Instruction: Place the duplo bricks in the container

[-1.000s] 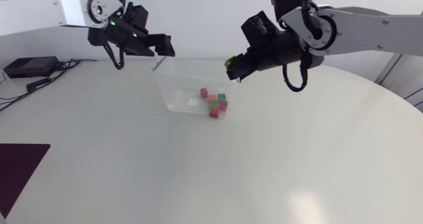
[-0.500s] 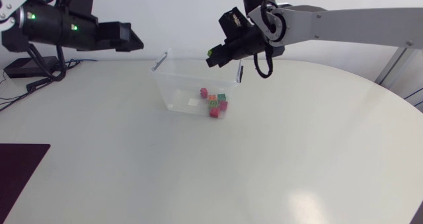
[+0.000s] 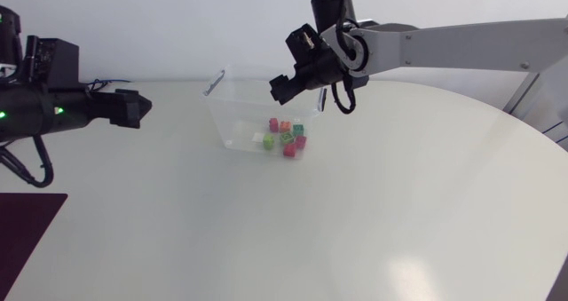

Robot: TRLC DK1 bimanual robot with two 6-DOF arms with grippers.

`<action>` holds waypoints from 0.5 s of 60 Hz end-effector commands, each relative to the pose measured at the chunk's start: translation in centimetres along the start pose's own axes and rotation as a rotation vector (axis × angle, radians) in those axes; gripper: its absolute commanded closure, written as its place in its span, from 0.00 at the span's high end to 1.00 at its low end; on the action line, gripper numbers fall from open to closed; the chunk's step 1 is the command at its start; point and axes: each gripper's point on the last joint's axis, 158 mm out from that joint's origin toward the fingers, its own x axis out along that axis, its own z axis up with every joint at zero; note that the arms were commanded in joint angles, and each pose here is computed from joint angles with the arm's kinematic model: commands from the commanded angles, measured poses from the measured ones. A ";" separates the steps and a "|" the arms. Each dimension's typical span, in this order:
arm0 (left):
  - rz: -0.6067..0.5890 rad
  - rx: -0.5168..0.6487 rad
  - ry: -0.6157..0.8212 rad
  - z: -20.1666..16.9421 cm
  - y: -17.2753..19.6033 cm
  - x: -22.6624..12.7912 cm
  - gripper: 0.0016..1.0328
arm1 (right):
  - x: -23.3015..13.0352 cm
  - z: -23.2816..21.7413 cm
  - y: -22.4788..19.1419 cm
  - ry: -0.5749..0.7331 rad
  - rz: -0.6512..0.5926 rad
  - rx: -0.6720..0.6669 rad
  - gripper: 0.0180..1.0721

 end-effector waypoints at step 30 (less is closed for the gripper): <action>0.133 0.042 -0.139 -3.1 3.6 -4.5 0.96 | -15.1 -3.4 -7.2 -0.130 -0.288 0.105 0.96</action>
